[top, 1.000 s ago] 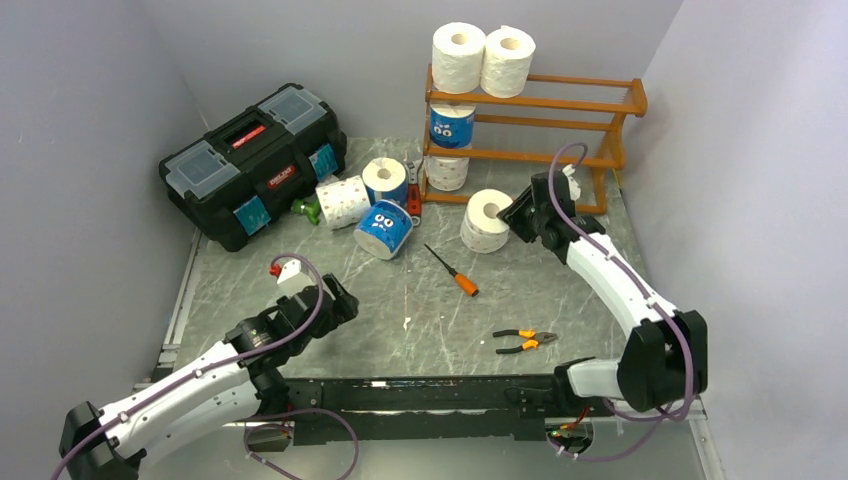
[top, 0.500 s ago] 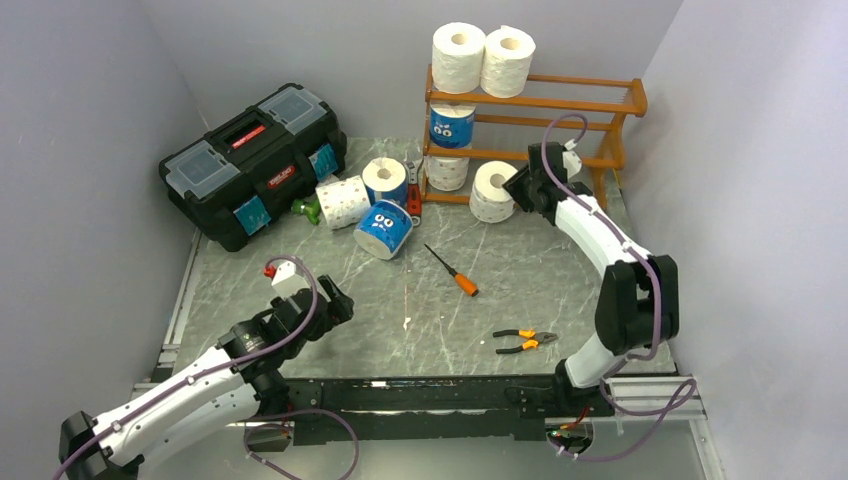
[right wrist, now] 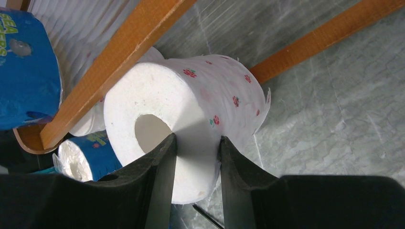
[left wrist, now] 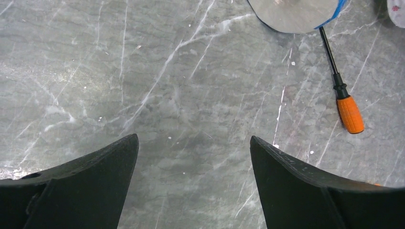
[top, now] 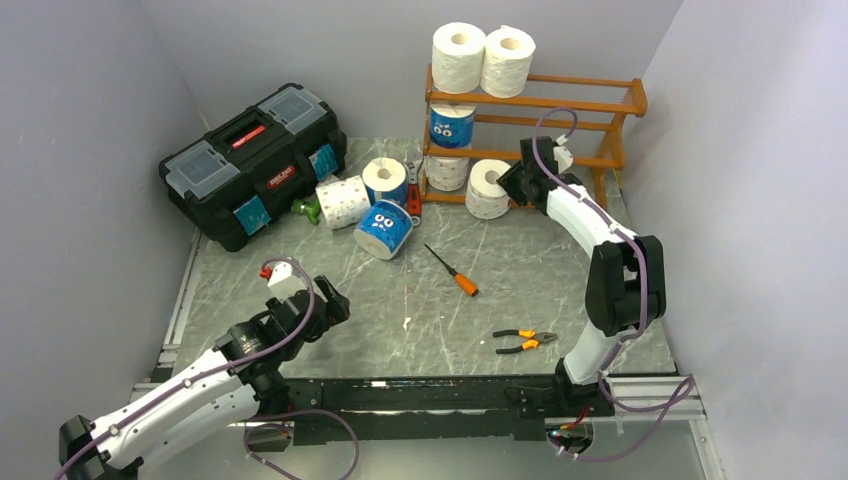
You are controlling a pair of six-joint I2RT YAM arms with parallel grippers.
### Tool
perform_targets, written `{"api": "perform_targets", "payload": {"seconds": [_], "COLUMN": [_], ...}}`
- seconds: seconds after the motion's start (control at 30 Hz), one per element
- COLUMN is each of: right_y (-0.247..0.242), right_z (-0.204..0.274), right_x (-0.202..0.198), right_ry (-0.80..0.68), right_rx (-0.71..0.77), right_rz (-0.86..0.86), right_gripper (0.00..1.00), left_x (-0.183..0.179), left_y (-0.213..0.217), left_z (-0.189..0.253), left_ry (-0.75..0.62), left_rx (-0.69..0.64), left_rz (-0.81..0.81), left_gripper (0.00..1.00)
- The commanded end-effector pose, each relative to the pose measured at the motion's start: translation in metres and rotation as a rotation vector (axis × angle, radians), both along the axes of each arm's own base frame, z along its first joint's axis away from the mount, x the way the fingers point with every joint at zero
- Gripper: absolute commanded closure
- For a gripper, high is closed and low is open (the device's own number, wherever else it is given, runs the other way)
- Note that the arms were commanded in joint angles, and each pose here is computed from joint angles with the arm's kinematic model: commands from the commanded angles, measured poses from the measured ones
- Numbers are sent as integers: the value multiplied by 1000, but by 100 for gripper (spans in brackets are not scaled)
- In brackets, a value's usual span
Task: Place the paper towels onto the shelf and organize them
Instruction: Place the paper towel on the shelf.
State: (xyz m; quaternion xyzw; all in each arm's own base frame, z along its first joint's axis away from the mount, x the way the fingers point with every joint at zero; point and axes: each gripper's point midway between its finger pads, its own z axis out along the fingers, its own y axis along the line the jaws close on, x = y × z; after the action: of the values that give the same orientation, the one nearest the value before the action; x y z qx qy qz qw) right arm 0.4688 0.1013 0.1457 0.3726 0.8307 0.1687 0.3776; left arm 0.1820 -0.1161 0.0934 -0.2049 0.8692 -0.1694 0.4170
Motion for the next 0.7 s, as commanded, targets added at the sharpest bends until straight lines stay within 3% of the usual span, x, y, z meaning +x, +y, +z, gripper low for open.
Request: {"api": "perform_targets", "payload": {"seconds": [0.0,0.67], "right_y": [-1,-12], "right_z": [34,36], "right_x": [26,46], "right_ry": [-109,-129], "right_rx": [19,67], "right_rz": [-28,-102], "right_gripper": [80,80], "left_x": [3,2], "left_y": [6,3], "left_z": [2,-3], "left_ry": [-8,16], "left_rx": [31,31], "left_rz": [19,23], "left_gripper": [7,7]}}
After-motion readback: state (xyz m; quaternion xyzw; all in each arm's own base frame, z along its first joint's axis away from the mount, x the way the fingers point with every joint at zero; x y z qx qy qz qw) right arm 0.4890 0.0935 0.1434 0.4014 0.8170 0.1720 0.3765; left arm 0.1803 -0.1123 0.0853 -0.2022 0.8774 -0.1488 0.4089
